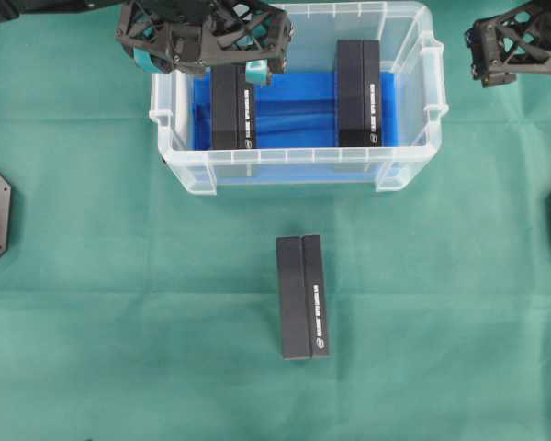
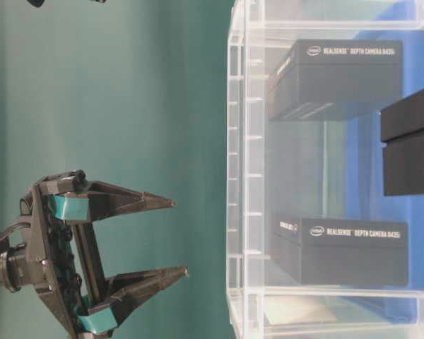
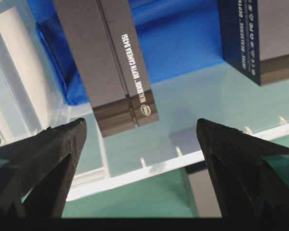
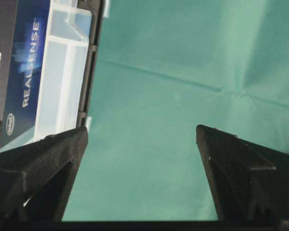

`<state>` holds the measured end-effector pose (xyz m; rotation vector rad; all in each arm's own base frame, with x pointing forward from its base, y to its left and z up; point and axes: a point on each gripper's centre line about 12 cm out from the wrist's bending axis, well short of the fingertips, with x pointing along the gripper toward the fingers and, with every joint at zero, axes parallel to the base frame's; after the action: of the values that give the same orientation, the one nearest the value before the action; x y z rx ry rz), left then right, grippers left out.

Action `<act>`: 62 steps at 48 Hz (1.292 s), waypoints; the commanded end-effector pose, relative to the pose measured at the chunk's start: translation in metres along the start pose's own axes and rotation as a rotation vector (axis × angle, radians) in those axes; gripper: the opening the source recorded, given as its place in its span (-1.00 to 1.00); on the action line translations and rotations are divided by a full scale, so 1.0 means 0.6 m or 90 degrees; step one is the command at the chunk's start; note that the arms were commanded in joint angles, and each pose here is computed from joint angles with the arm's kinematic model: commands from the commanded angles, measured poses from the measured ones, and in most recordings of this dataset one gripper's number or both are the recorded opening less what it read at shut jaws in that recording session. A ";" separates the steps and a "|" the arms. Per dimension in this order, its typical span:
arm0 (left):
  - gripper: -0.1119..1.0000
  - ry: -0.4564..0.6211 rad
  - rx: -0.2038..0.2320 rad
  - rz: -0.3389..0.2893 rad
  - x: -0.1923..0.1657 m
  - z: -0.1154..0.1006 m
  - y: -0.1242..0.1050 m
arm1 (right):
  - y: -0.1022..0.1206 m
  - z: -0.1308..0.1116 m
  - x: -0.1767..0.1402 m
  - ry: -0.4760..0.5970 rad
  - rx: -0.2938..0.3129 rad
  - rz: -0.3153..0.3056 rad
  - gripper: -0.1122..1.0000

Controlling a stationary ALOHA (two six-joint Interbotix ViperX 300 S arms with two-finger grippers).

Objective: Take out the box from the case.
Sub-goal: 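Move the left gripper over the left pair of black boxes, then lower the left gripper around the left black boxes and close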

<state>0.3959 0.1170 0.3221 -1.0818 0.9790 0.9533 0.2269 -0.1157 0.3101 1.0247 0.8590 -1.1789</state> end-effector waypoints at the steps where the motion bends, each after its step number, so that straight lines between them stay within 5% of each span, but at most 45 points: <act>1: 0.91 -0.011 -0.003 -0.015 -0.018 0.005 -0.001 | 0.003 0.005 -0.009 -0.008 0.002 0.013 0.85; 36: 0.91 -0.007 -0.006 -0.006 -0.011 0.005 0.003 | 0.003 0.005 -0.009 -0.008 0.003 0.013 0.85; 62: 0.91 0.002 -0.034 0.012 0.038 -0.007 0.021 | 0.003 0.005 -0.009 -0.007 0.002 0.013 0.85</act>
<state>0.3895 0.1173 0.2905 -1.1156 1.0051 1.0111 0.2269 -0.1157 0.3101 1.0247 0.8590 -1.1789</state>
